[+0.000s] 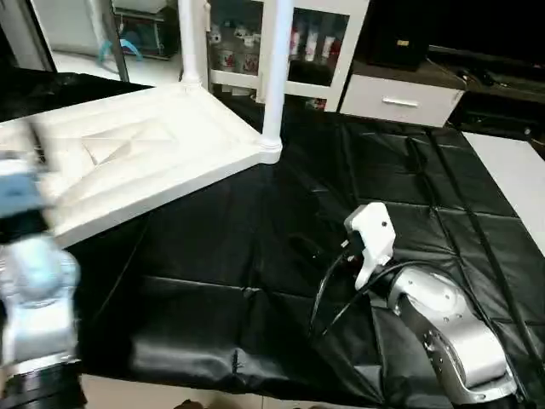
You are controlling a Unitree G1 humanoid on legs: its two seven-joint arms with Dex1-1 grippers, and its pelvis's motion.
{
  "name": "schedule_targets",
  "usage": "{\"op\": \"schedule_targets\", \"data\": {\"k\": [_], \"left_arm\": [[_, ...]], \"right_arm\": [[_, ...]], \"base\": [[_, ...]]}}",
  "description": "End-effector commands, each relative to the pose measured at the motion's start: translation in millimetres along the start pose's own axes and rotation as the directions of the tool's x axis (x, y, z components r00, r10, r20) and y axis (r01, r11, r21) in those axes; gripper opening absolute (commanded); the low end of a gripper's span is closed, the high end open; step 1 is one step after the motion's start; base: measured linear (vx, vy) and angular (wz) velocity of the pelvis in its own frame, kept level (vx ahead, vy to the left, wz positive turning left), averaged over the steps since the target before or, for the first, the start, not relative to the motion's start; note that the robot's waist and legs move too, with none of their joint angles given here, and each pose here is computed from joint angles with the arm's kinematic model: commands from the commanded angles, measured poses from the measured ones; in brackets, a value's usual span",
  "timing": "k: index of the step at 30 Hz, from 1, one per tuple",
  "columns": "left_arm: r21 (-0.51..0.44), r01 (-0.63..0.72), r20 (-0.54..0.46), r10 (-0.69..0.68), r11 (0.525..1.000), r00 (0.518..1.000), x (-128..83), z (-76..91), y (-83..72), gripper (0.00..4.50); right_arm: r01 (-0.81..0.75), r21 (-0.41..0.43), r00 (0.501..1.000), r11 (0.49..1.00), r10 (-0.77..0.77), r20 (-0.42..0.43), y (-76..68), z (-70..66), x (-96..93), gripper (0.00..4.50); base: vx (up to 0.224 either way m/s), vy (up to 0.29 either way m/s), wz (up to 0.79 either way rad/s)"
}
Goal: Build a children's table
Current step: Rotate leg to tighten
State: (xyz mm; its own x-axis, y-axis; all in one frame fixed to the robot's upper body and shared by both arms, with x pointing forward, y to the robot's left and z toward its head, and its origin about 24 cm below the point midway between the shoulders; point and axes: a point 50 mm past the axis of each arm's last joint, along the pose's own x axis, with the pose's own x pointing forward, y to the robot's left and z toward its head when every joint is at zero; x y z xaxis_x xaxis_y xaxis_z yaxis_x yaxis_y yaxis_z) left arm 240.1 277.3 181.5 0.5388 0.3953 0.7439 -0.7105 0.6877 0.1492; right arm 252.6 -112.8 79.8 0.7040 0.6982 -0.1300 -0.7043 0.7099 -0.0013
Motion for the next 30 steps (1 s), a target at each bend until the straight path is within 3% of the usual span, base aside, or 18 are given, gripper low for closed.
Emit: {"op": "schedule_targets", "data": {"k": [1,3,5,12,15,23,30], "left_arm": [[0.028,-0.064,0.028,0.064,0.998,0.998,3,6.8,7.5,4.01],[0.054,-0.102,0.04,0.1,0.993,0.994,4,10.4,12.1,3.97],[0.074,-0.108,0.063,0.104,0.991,0.993,6,14.5,13.0,4.38],[0.089,-0.164,0.038,0.162,0.982,0.986,8,12.5,17.3,4.41],[0.075,-0.202,-0.029,0.205,0.976,0.978,10,5.0,22.0,4.41],[0.063,-0.197,-0.085,0.202,0.978,0.976,15,-7.6,28.0,4.41],[0.021,-0.131,-0.296,0.132,0.991,0.946,18,-38.0,22.2,4.41]], "right_arm": [[0.011,-0.01,1.0,1.0,-0.011,0.012,-4.7,2.0,-2.4,3.18],[0.009,-0.008,1.0,1.0,-0.009,0.013,-4.3,1.8,-2.6,3.18],[0.007,-0.005,1.0,1.0,-0.006,0.015,-3.7,1.6,-2.6,3.18],[-0.001,-0.006,1.0,1.0,0.001,0.016,-2.8,1.9,-1.9,3.18],[-0.002,-0.008,1.0,1.0,0.002,0.017,-3.1,1.9,-3.3,3.18],[0.012,-0.009,1.0,1.0,-0.011,0.027,-5.7,3.9,-2.5,3.18],[-0.002,-0.017,0.999,1.0,0.002,0.039,-5.5,6.4,1.4,3.18]], "base": [[0.0,0.0,0.0],[0.0,0.0,0.0],[0.0,0.0,0.0],[0.0,0.0,0.0],[0.0,0.0,0.0],[0.0,0.0,0.0],[0.0,0.0,0.0]]}}
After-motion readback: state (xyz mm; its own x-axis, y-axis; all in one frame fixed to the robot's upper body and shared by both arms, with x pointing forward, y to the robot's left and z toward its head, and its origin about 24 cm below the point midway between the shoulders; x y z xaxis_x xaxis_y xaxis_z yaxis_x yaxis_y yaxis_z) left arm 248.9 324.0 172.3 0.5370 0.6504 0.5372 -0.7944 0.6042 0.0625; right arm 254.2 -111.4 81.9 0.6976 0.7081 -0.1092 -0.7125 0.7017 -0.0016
